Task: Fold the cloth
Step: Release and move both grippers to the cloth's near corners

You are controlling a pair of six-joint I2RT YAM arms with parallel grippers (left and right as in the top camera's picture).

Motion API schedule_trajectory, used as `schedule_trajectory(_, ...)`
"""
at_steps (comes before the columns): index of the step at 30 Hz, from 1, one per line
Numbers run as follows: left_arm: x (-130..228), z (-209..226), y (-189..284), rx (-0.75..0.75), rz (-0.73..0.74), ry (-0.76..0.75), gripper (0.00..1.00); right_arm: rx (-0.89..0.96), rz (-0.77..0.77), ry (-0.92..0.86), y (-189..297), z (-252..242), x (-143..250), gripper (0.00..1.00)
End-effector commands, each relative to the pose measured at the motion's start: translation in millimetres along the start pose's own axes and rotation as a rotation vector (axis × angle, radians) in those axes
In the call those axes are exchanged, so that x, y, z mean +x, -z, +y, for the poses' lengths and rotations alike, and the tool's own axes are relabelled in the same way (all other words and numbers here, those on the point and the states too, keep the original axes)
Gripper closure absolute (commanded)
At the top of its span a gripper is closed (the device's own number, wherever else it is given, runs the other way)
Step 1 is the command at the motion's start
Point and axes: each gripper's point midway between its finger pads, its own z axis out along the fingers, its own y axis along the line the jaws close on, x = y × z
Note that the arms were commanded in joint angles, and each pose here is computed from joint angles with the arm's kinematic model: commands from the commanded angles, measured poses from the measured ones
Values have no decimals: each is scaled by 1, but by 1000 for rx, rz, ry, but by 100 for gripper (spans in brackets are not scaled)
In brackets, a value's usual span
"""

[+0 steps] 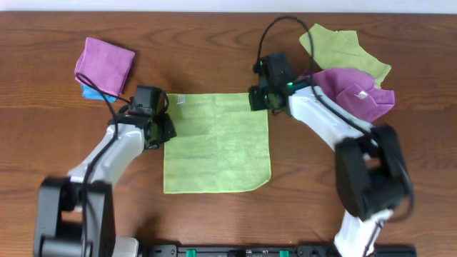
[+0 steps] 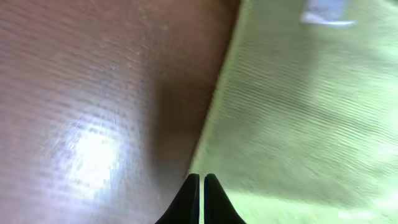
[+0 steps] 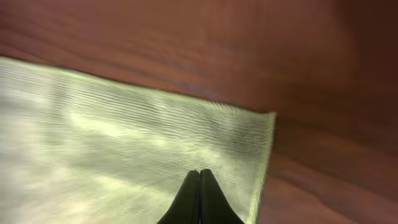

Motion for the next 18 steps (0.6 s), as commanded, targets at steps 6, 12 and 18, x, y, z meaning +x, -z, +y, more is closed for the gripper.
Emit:
schedule_trajectory(6,26,-4,67,69,46,89,94,-40,-40,31,113,17,0,88)
schedule_trajectory(12,70,19,96,3,156,88,94,-105,200,-22,154,26,68,87)
schedule_trajectory(18,107,27,100,46,201,92,84,-103,422,-72,169,23,122,73)
